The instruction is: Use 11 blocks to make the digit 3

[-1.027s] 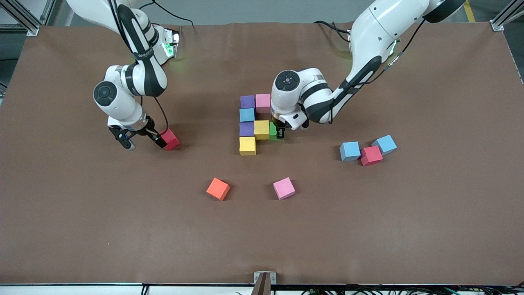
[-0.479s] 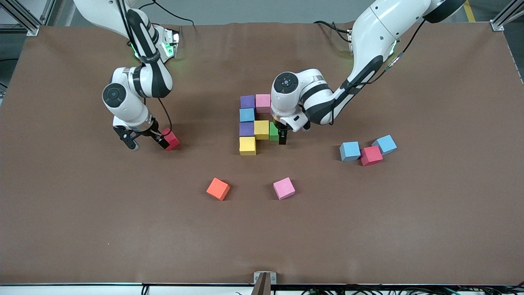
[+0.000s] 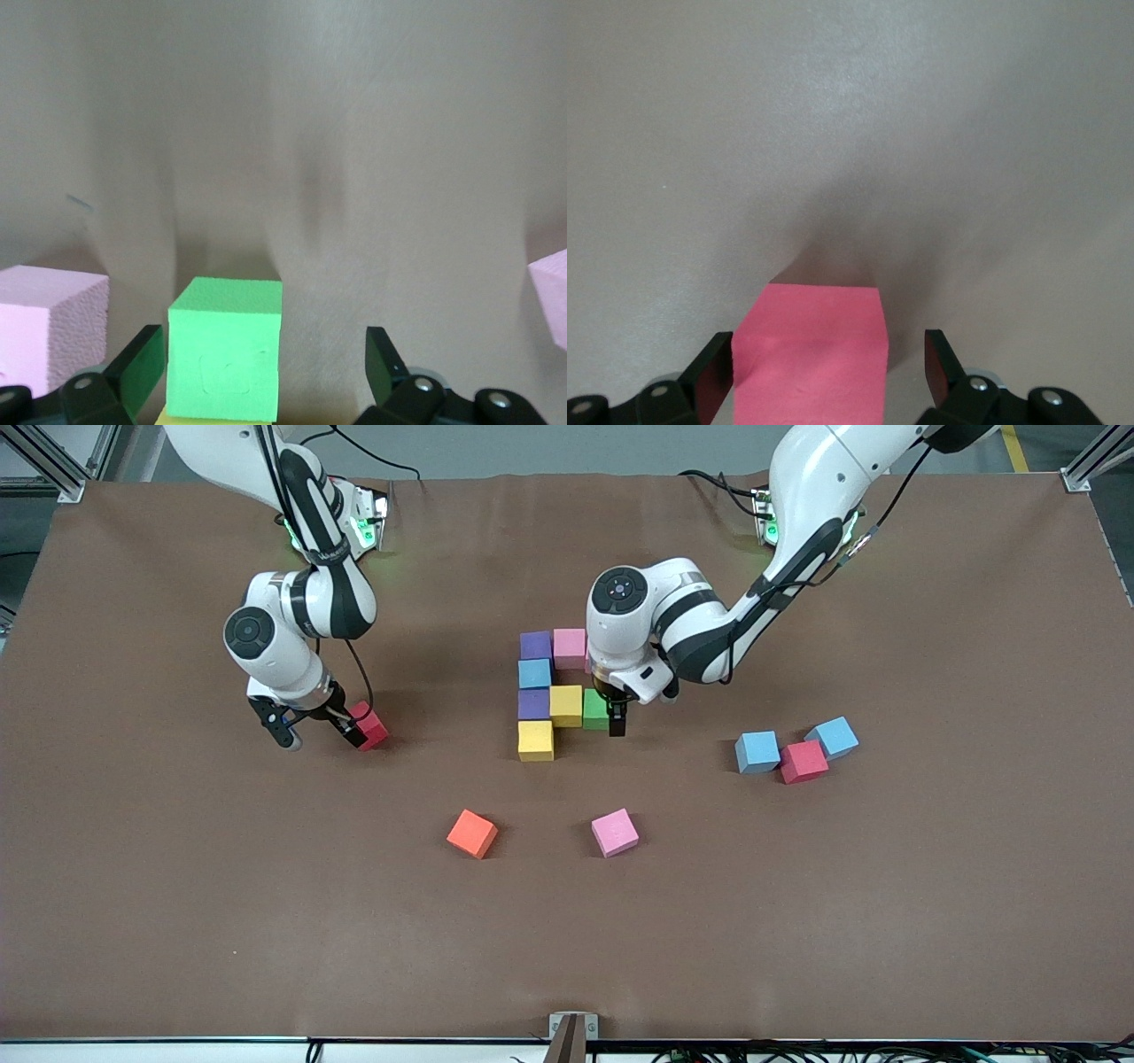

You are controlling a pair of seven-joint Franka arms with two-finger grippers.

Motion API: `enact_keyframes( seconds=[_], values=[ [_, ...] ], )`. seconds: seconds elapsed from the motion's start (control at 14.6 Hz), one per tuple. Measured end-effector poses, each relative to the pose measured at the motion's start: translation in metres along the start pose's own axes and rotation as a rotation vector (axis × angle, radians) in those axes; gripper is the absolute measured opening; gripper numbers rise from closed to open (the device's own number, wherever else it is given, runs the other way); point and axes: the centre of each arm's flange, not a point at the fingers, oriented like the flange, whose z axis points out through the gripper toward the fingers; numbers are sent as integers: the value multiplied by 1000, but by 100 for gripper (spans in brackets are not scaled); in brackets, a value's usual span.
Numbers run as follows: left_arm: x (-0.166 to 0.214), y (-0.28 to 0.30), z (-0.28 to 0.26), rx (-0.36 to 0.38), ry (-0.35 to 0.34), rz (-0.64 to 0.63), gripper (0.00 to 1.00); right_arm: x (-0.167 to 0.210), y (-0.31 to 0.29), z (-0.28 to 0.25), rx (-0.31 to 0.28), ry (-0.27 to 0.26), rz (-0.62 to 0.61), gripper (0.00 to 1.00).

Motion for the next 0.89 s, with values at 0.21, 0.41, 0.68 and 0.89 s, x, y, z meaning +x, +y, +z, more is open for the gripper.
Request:
enact_keyframes(
  seconds=[0.21,0.41,0.68,0.89],
  values=[
    [20,14,-26,14,28,-28,100,-4,-1,1,9,-19,30,93],
    [63,47,-57,12,29,-69,100,-6,0,4,9,-30,50,90],
    [130,83,-76,2,30,-123,100,-13,-5,6,-24,-71,-9,60],
    [171,88,-74,23,40,-148,100,-24,-30,-12,-65,-169,-113,59]
  ],
)
